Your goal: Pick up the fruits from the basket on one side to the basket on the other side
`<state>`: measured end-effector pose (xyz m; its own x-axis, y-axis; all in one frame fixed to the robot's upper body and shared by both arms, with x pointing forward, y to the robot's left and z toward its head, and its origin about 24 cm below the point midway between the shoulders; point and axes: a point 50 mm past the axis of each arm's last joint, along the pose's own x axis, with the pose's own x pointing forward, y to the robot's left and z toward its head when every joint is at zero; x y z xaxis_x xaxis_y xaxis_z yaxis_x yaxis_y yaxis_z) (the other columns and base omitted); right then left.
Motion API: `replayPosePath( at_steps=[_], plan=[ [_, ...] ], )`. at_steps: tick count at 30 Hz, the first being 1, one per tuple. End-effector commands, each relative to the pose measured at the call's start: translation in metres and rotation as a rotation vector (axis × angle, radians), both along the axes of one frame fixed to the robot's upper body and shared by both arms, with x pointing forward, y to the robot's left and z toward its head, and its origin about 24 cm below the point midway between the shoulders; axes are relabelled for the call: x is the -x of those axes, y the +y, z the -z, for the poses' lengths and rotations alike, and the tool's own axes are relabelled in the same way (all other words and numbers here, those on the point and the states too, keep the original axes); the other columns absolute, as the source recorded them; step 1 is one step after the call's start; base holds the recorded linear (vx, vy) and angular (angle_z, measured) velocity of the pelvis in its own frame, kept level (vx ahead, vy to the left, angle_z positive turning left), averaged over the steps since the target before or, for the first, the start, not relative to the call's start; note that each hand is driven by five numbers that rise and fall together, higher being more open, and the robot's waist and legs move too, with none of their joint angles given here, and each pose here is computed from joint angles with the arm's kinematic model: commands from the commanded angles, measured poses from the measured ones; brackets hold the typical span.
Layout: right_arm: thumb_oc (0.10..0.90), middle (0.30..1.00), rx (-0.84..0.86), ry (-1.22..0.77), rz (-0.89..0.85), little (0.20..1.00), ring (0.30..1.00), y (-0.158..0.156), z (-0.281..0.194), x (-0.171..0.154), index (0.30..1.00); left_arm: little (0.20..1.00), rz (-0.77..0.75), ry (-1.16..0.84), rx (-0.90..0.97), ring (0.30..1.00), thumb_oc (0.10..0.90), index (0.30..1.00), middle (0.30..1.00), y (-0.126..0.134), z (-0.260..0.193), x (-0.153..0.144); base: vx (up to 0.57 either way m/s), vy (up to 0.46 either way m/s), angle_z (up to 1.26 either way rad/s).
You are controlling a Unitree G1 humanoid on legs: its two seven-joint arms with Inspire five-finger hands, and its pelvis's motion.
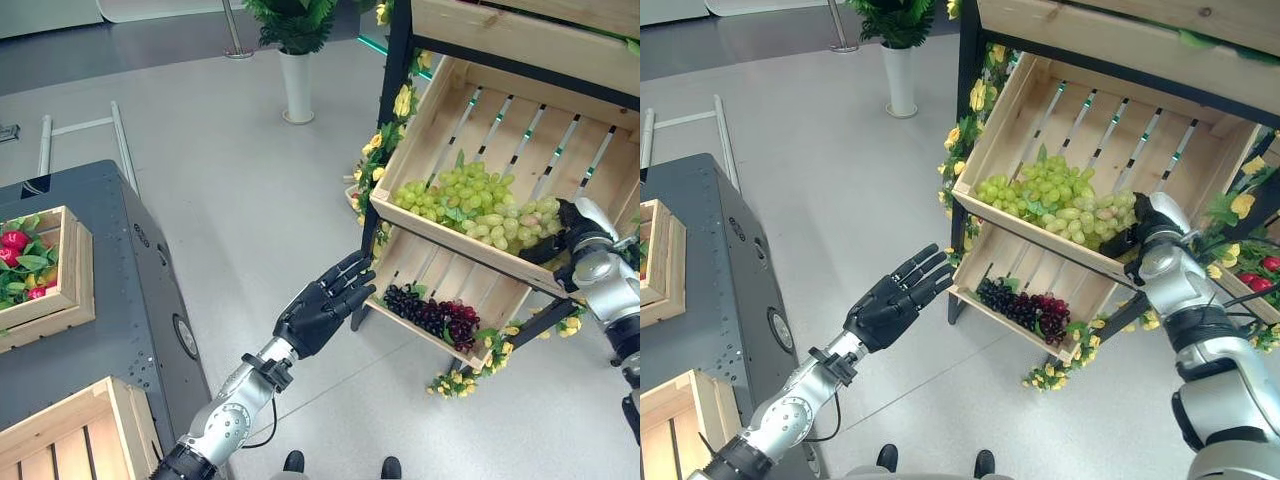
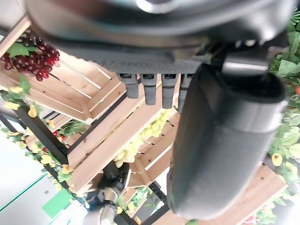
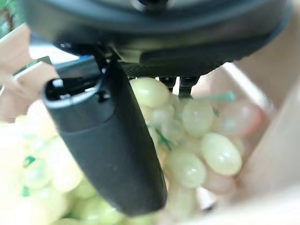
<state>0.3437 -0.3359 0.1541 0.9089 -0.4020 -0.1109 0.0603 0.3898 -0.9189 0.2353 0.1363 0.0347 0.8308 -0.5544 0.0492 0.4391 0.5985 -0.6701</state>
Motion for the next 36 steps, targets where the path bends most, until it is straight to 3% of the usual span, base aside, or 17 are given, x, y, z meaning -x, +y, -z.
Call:
replayPosePath(
  at_steps=[1, 5, 10, 15, 20, 24, 27, 28, 30, 36],
  plan=[
    [0.8, 0.9, 0.449, -0.134, 0.022, 0.9, 0.9, -0.013, -0.097, 0.002, 0.9, 0.9, 0.038, -0.231, 0.079, 0.9, 0.8, 0.9, 0.9, -0.005, -0.052, -0.015, -0.02, 0.018, -0.06],
    [0.8, 0.9, 0.629, -0.136, 0.016, 0.9, 0.9, -0.01, -0.123, 0.01, 0.9, 0.9, 0.029, -0.237, 0.078, 0.9, 0.8, 0.9, 0.9, -0.003, -0.054, -0.013, -0.01, 0.014, -0.01],
    [0.8, 0.9, 0.706, -0.27, 0.015, 0.9, 0.9, 0.004, -0.155, 0.022, 0.9, 0.9, 0.008, -0.248, 0.083, 0.9, 0.8, 0.9, 0.9, -0.001, -0.059, -0.012, -0.02, 0.036, -0.01],
    [0.8, 0.9, 0.692, -0.378, -0.019, 0.9, 0.9, 0.013, -0.169, 0.032, 0.9, 0.9, -0.013, -0.253, 0.089, 0.9, 0.8, 0.9, 0.9, 0.003, -0.059, -0.011, -0.01, 0.031, -0.12],
    [0.8, 0.9, 0.539, -0.553, -0.05, 0.9, 0.9, 0.017, -0.171, 0.044, 0.9, 0.9, -0.028, -0.253, 0.092, 0.9, 0.8, 0.9, 0.9, 0.005, -0.06, -0.011, -0.01, 0.011, -0.04],
    [0.8, 0.9, 0.238, -0.663, -0.156, 0.9, 0.9, 0.027, -0.16, 0.046, 0.9, 0.9, -0.032, -0.264, 0.094, 0.9, 0.8, 0.9, 0.9, 0.003, -0.063, -0.013, -0.03, 0.001, -0.02],
    [0.8, 0.9, -0.178, -0.717, -0.325, 0.9, 0.9, 0.053, -0.139, 0.041, 0.9, 0.9, -0.039, -0.274, 0.096, 0.9, 0.8, 0.9, 0.9, 0.0, -0.061, -0.017, -0.02, 0.005, -0.07],
    [0.8, 0.9, -0.232, -0.707, -0.354, 0.9, 0.9, 0.059, -0.133, 0.04, 0.9, 0.9, -0.042, -0.275, 0.097, 0.9, 0.8, 0.9, 0.9, -0.001, -0.061, -0.018, -0.01, 0.008, -0.09],
    [0.8, 0.9, -0.569, -0.696, -0.49, 0.9, 0.9, 0.08, -0.103, 0.04, 0.9, 0.9, -0.056, -0.28, 0.099, 0.9, 0.8, 0.9, 0.9, -0.001, -0.06, -0.02, -0.01, 0.005, -0.06],
    [0.8, 0.9, -0.965, -0.586, -0.697, 0.9, 0.9, 0.113, -0.061, 0.047, 0.9, 0.9, -0.075, -0.287, 0.103, 0.9, 0.8, 0.9, 0.9, -0.004, -0.055, -0.02, 0.0, 0.0, 0.0]
  ],
)
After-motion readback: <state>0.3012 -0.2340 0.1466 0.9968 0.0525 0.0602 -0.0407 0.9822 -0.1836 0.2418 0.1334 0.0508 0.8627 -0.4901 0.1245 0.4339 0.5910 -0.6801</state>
